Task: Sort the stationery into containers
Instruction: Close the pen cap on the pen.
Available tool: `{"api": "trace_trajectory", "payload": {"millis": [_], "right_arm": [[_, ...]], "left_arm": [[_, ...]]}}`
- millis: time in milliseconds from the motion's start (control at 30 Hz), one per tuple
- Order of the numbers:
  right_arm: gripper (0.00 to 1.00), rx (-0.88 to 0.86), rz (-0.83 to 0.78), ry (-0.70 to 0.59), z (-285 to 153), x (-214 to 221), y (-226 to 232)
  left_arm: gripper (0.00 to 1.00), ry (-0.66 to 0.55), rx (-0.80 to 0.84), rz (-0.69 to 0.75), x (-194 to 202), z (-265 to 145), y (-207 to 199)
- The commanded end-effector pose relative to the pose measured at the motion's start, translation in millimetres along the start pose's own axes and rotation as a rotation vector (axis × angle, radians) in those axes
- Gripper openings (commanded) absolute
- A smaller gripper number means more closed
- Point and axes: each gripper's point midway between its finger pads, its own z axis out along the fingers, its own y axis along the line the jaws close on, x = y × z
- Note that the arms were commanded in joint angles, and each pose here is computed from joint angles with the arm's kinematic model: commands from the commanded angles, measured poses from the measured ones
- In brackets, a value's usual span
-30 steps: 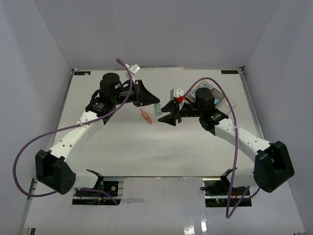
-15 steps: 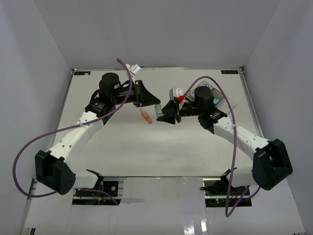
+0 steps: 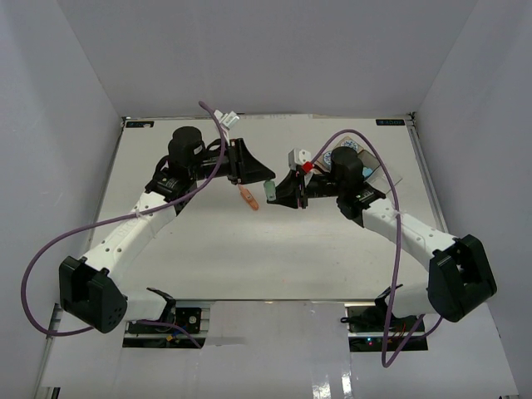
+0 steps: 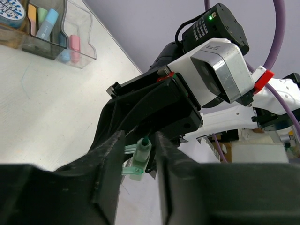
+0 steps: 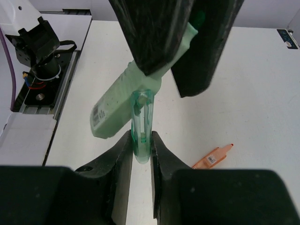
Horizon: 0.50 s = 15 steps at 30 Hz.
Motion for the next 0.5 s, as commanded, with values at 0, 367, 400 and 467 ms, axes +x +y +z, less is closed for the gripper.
{"api": "trace_trajectory", "payload": {"millis": [0, 367, 400, 467], "right_arm": [[0.08, 0.009, 0.039, 0.017, -3, 9, 5], [0.08, 0.118, 0.152, 0.084, -18, 43, 1], [0.08, 0.122, 0.165, 0.089, -19, 45, 2], [0.08, 0.137, 0.174, 0.088, -20, 44, 1]], "left_arm": [[0.49, -0.045, 0.002, 0.055, -6, -8, -9], [0.84, -0.158, -0.120, 0.180, -33, -23, -9], [0.84, -0.165, -0.139, 0.193, -33, -25, -5], [0.82, -0.172, -0.174, 0.223, -28, -31, -1]]}}
